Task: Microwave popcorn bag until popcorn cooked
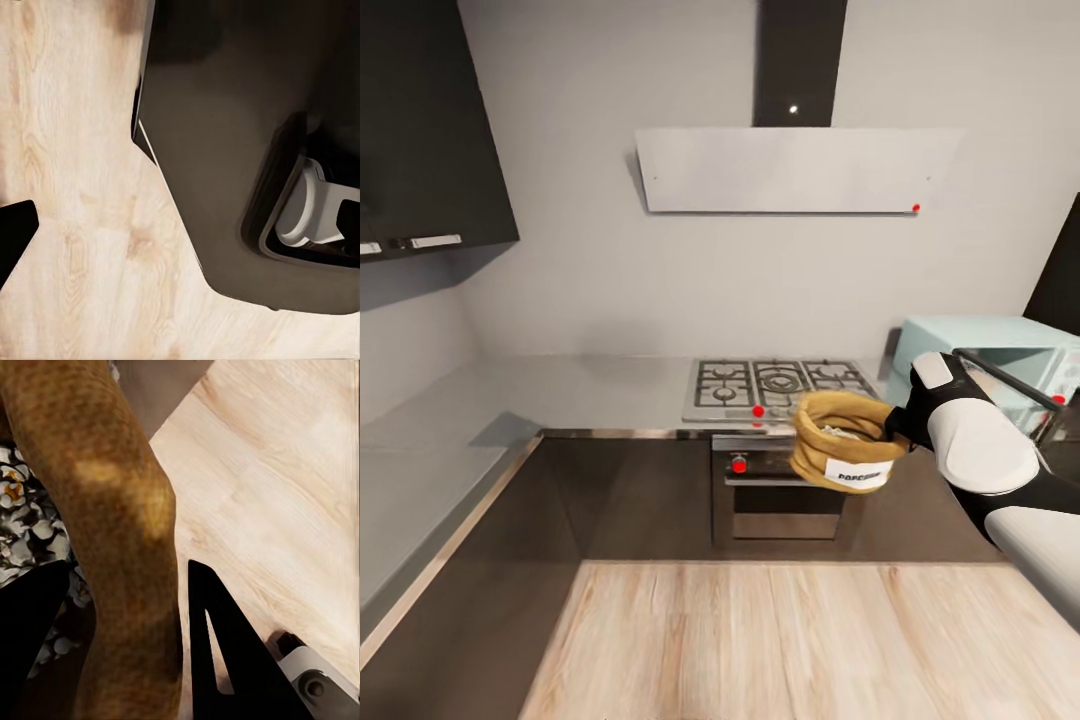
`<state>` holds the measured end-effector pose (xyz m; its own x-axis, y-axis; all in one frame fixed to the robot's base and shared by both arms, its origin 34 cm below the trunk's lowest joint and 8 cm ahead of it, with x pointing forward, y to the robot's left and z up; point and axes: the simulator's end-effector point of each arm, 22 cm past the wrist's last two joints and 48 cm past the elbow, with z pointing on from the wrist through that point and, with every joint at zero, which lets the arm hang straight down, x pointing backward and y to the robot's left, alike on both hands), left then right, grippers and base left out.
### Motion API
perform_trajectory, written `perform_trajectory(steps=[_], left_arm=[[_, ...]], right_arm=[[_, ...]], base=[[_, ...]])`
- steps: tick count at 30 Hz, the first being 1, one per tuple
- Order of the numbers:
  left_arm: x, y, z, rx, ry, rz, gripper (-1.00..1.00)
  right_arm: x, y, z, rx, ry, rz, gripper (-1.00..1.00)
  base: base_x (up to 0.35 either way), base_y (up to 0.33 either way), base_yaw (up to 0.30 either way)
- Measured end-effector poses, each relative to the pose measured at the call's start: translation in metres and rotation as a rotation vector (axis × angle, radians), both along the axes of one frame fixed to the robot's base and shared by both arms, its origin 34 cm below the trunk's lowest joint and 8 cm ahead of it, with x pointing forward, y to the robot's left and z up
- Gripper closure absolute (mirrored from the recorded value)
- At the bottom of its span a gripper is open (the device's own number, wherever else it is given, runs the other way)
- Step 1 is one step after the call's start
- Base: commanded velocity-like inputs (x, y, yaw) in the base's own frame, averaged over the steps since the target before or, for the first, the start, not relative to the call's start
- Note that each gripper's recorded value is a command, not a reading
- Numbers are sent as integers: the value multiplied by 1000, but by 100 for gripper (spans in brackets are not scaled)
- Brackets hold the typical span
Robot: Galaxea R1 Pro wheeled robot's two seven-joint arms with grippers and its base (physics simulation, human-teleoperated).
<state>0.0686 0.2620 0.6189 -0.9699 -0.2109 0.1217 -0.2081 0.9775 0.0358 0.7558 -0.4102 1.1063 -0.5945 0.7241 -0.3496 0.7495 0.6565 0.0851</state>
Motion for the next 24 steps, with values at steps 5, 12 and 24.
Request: perform_trajectory(steps=[5, 12, 24], left_arm=[[0, 0, 0, 0, -1, 0, -100], [2, 27, 1, 37, -7, 2, -100], [1, 53, 2, 73, -8, 38, -100]], right_arm=[[-3, -4, 0, -16, 10, -19, 100], [-4, -5, 0, -18, 11, -20, 100], [-4, -5, 0, -19, 12, -20, 100]], base=[[-215, 97, -298], [-73, 24, -298], [0, 0, -298]])
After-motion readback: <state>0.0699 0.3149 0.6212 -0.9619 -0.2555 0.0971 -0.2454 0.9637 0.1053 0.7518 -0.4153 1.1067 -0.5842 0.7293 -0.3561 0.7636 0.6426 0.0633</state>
